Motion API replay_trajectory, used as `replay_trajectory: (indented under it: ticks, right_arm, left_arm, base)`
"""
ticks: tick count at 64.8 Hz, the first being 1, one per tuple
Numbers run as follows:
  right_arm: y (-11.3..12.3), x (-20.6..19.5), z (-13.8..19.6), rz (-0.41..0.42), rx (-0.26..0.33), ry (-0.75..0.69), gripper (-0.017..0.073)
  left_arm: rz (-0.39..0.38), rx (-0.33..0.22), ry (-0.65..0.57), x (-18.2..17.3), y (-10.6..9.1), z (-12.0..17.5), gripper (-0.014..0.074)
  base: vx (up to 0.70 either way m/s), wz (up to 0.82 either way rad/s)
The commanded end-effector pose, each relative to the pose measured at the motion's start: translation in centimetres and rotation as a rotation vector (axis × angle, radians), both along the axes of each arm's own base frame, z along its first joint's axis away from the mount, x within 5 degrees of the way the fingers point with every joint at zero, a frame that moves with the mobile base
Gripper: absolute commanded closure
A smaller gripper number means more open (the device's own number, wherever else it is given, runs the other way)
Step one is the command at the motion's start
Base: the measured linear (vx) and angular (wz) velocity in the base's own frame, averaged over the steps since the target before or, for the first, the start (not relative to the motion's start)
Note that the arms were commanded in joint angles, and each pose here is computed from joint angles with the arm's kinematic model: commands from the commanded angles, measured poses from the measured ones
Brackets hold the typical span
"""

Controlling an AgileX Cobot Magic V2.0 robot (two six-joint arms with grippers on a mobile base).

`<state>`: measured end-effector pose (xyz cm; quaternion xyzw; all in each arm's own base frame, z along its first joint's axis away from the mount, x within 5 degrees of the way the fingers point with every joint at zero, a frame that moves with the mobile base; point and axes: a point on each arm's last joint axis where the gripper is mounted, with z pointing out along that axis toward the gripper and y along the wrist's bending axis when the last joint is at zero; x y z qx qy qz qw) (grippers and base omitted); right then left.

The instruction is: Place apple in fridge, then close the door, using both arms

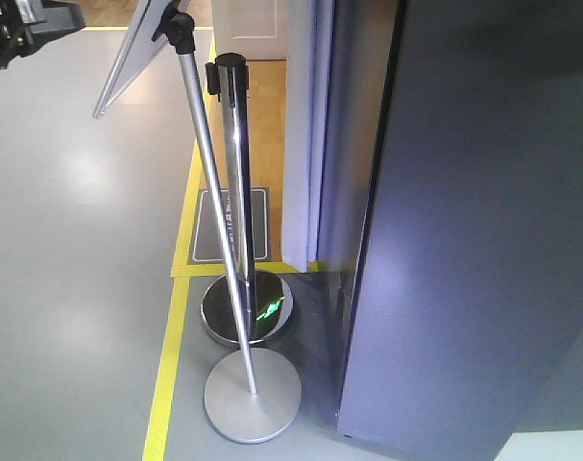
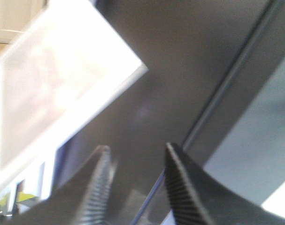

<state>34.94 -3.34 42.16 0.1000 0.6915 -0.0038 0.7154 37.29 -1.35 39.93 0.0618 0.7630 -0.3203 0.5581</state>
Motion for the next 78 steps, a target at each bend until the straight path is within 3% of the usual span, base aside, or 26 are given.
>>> replay_trajectory:
  ticks: [1,38,61,78]
  right_arm:
    - [-0.5,0.2,2.3,-0.041,-0.02,-0.09,0.0034]
    - [-0.7,6.0,1.3,-0.009,-0.017,-0.064,0.0034]
    - [0.1,8.3,0.6,0.093,-0.018,0.005,0.0034]
    - [1.3,6.1,2.3,0.215,-0.059,0.063,0.0077]
  left_arm:
    - [0.02,0.003,-0.077,-1.4,0.2,2.8,0.0377]
    - [0.049,0.004,-0.081,-1.2,0.4,2.8,0.0384]
    - [0.047,0.004,-0.081,-1.2,0.4,2.8,0.0384]
    - [0.006,0.002,-0.072,-1.4,0.1,2.7,0.0384]
  base:
    - [0.0,0.0]
    - [0.0,0.0]
    - [0.0,0.0]
    - [0.0,0.0]
